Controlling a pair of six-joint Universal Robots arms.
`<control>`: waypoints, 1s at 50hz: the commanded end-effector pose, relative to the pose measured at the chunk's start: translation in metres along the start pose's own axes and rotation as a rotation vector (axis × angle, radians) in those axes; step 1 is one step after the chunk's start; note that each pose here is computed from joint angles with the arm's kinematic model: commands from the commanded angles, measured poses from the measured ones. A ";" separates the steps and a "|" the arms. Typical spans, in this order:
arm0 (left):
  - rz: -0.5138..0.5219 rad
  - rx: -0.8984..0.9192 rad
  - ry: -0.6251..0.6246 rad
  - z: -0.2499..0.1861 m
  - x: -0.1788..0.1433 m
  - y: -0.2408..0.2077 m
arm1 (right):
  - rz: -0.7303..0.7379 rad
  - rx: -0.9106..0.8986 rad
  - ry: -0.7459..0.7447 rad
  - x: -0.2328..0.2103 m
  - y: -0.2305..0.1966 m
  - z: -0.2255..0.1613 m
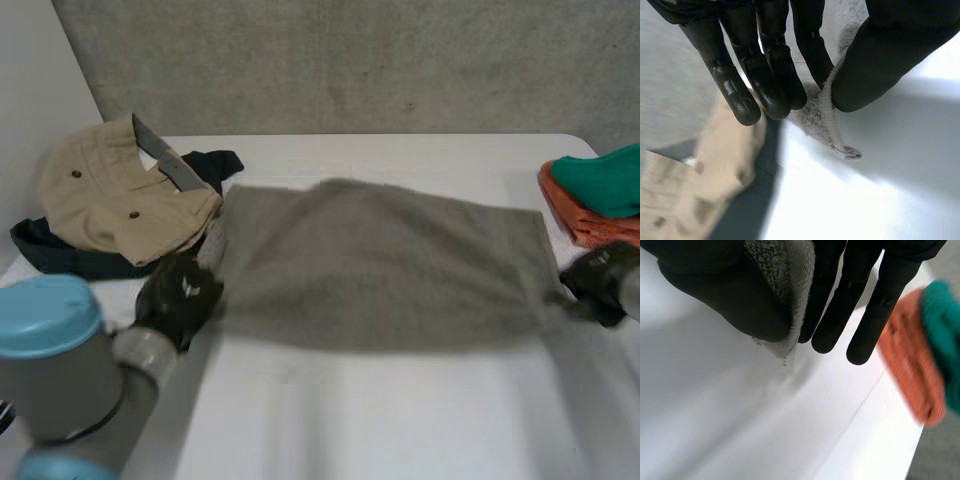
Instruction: Fold the laundry.
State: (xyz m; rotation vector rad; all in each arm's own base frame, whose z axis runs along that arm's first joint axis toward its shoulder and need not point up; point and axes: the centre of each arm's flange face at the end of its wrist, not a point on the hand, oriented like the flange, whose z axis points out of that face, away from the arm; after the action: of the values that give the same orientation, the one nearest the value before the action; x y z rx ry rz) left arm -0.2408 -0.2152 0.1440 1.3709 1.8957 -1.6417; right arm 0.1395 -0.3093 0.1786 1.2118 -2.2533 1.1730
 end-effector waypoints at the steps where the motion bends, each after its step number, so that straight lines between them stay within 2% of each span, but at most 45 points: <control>1: 0.089 -0.253 0.319 -0.078 0.016 0.018 | -0.169 -0.176 -0.109 -0.004 0.044 -0.035; 2: 0.102 -0.284 0.374 -0.086 0.019 0.020 | -0.179 -0.189 -0.116 -0.004 0.048 -0.036; 4: 0.109 -0.295 0.394 -0.088 0.020 0.020 | -0.168 -0.197 -0.117 -0.003 0.051 -0.035; 8: 0.102 -0.258 0.337 -0.073 0.011 0.013 | -0.157 -0.188 -0.097 0.000 0.049 -0.032; 17: 0.081 -0.022 0.063 0.016 -0.016 -0.025 | -0.110 -0.041 0.097 0.015 0.033 0.016; 23: 0.089 0.133 -0.073 0.076 -0.005 -0.044 | -0.087 0.026 0.180 0.017 0.028 0.057; 28: 0.089 0.181 -0.197 0.118 -0.004 -0.045 | -0.104 0.080 0.242 0.021 0.017 0.078; 32: 0.152 0.209 -0.265 0.146 -0.001 -0.046 | -0.114 0.117 0.293 0.023 0.011 0.099; 36: 0.198 0.220 -0.283 0.160 0.004 -0.044 | -0.114 0.157 0.334 0.026 0.005 0.110; 41: 0.194 0.255 -0.305 0.166 0.010 -0.043 | -0.116 0.195 0.377 0.025 -0.003 0.115; 48: 0.192 0.367 -0.316 0.152 0.026 -0.067 | -0.025 0.125 0.428 0.029 -0.002 0.099; 50: 0.190 0.381 -0.327 0.147 0.021 -0.072 | 0.010 0.132 0.433 0.033 -0.004 0.087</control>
State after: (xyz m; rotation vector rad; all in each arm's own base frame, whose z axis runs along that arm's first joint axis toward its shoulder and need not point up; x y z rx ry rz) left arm -0.3504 -0.3432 0.1144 1.2628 1.3251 -1.9811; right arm 0.1373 -0.4095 0.1304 0.9863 -1.8349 1.4441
